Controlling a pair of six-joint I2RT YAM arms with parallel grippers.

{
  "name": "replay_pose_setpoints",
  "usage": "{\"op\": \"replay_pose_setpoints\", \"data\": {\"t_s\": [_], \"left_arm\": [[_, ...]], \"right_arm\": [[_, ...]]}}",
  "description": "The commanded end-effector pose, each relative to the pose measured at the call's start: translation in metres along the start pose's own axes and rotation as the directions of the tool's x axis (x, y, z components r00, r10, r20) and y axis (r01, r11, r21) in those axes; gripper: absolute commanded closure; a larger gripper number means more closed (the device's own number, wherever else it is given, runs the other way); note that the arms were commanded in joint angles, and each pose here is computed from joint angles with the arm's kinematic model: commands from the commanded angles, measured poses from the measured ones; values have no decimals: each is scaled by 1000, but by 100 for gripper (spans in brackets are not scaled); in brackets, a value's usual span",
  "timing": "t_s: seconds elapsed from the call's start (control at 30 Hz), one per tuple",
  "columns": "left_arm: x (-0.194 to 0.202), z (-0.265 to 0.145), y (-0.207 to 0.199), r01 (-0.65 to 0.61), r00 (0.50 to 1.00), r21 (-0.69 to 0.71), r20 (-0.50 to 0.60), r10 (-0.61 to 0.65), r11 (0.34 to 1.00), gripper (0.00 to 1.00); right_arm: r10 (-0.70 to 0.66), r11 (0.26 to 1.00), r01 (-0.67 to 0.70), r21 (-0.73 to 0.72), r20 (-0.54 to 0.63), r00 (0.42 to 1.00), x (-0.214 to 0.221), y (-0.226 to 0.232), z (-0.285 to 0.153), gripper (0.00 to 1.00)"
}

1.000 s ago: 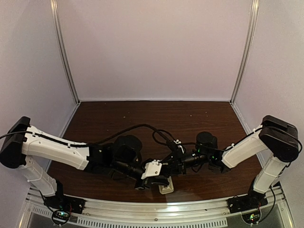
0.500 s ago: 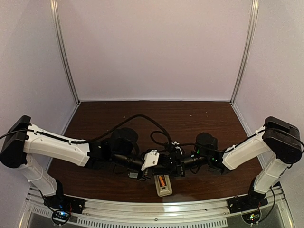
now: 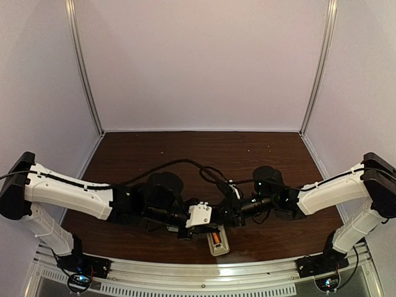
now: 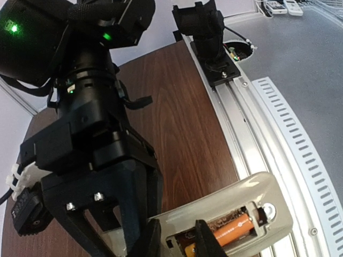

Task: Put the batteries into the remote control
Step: Load the battery into the battery compartment.

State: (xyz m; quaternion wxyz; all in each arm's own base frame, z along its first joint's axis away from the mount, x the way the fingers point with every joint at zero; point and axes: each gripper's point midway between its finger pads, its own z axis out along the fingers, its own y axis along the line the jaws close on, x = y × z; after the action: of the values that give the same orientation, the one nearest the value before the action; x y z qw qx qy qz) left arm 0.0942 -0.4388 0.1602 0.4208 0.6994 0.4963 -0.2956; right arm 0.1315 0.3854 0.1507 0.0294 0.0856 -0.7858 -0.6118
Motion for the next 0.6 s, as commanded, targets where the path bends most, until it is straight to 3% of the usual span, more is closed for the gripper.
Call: {"op": "replay_pose_setpoints", "data": {"t_s": [0.0,0.13,0.2,0.27,0.37,0.47,0.57], "left_arm": [[64,-1,-22,18,953,0,-304,-17,1000,68],[26,-13,-8,19,975,-85,-219,-37,996,51],[9,-26,-1,43,984,-129,-166,-65,991,32],[-3,-42,9,102,985,-199,-114,-126,975,16],[-15,-68,17,236,970,-278,12,-242,931,3],[-19,-94,31,477,879,-342,195,-435,810,3],[-5,-103,38,692,722,-336,315,-616,639,3]], "right_arm": [[-207,973,210,-95,36,978,-13,48,-10,100],[-206,976,211,-59,73,976,-24,33,-12,100],[-204,977,209,-44,96,974,-32,27,-15,100],[-206,977,211,-36,119,971,-38,24,-18,100],[-214,975,219,-23,139,967,-44,22,-21,100],[-222,974,227,-14,150,963,-46,22,-21,100],[-224,974,228,-5,167,960,-49,23,-22,100]]}}
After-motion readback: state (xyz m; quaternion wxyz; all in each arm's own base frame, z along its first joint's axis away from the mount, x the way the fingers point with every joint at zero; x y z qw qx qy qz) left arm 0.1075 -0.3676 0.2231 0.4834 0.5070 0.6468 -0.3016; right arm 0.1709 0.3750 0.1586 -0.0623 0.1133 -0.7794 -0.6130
